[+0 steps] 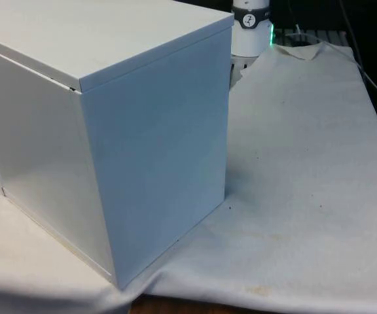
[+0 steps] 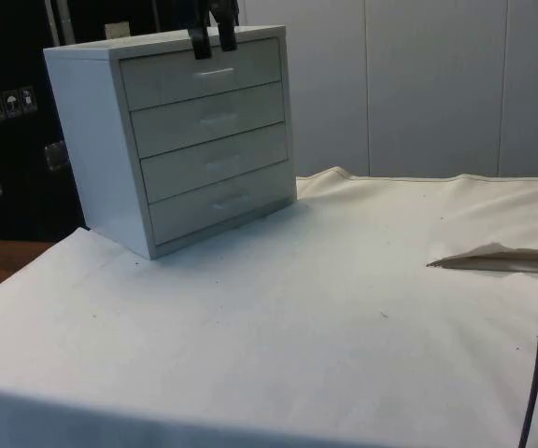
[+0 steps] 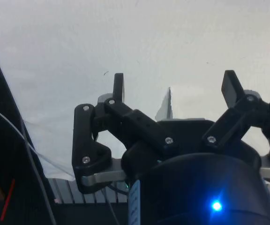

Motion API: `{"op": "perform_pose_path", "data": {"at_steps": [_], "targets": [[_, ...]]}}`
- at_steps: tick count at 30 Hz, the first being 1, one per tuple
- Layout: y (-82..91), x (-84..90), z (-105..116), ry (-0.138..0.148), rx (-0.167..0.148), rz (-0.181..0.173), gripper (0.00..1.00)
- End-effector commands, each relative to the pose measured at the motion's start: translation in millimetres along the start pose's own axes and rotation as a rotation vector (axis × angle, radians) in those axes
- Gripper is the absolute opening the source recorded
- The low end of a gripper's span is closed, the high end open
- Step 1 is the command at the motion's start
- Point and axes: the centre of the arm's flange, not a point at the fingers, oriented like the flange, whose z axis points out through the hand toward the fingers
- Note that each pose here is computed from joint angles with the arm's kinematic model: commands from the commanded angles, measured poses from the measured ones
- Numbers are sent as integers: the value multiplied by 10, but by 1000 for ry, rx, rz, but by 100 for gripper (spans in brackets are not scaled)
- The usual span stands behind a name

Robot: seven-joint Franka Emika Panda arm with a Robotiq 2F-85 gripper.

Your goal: Open the drawer, then close it.

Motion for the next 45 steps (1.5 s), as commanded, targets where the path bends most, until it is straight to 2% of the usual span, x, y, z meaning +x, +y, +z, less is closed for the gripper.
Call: {"op": "perform_pose_path", "data": {"at_steps": [1, 2, 9, 10, 11, 12, 16, 17, 18, 19, 23, 25, 26, 27, 34, 35, 36, 43, 44, 45], "targets": [[-2, -5, 9, 0, 0, 0, 100], [-12, -28, 6, 28, -7, 0, 100], [-7, -83, 102, 63, -11, -5, 100], [-7, -83, 102, 63, -11, -5, 100], [-5, -49, 115, 41, -4, -7, 100], [-2, -98, 132, 71, -11, -6, 100], [20, -137, 203, 90, -12, -12, 100], [24, -146, 220, 93, -11, -12, 100], [12, -118, 220, 76, -4, -16, 100], [28, -154, 231, 97, -12, -14, 100], [65, -206, 297, 114, -13, -25, 100], [88, -232, 329, 119, -12, -28, 100], [72, -214, 333, 102, -7, -29, 100], [96, -244, 342, 123, -11, -30, 100], [185, -368, 439, 141, -3, -44, 100], [174, -364, 448, 126, 2, -44, 100], [198, -384, 447, 145, -2, -46, 100], [282, -508, 523, 168, 4, -62, 100], [257, -492, 526, 152, 9, -61, 100], [287, -523, 531, 170, 3, -65, 100]]}}
